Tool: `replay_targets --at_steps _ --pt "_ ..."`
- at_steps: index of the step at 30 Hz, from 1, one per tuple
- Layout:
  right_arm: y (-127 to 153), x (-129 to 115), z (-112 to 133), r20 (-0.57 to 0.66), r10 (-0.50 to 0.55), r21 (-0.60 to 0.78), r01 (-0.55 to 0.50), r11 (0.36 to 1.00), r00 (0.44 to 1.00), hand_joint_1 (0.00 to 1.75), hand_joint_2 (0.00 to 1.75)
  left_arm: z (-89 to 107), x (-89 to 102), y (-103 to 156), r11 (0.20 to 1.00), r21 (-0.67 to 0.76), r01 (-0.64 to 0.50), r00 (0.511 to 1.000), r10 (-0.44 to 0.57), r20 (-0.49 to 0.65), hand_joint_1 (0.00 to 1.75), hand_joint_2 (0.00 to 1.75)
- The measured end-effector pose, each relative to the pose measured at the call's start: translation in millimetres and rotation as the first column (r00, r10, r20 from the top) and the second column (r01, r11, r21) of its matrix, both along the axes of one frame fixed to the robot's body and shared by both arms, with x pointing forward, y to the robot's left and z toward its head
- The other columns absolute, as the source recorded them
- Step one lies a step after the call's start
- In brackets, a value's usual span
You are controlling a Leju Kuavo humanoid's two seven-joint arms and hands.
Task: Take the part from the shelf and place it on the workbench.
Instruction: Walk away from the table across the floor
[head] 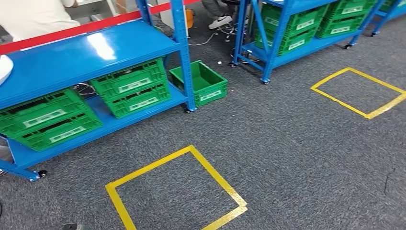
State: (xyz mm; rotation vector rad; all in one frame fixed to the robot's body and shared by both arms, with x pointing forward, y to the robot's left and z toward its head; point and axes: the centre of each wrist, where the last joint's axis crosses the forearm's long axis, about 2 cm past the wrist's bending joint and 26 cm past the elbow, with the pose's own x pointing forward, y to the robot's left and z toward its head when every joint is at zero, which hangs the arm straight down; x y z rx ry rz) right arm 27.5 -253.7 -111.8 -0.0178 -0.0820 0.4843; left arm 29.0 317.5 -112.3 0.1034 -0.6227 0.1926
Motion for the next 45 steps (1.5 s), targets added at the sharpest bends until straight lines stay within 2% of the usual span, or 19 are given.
replay_targets --at_steps 23,29,41,45 --pt "-1.1 -0.3 -0.1 0.001 0.025 -0.009 -0.025 1.0 1.0 0.0 0.0 -0.3 -4.0 1.3 1.0 0.008 0.004 1.0 -0.004 -0.001 0.0 0.0" --pt "-1.4 -1.7 -0.2 0.012 0.029 -0.004 -0.029 1.0 1.0 0.0 0.0 0.0 0.8 -0.3 1.0 0.005 0.004 1.0 -0.004 0.018 0.0 0.0" --pt "-2.5 3.0 0.1 0.029 -0.023 -0.023 0.024 0.999 0.999 0.0 0.0 0.1 -0.1 1.7 1.0 0.012 -0.012 1.0 0.012 0.022 0.0 0.0" --pt "-3.1 -0.7 -0.2 -0.019 -0.073 -0.037 0.073 0.997 0.997 0.0 1.75 0.2 0.6 2.4 1.0 0.012 -0.012 1.0 0.012 0.019 0.0 0.0"
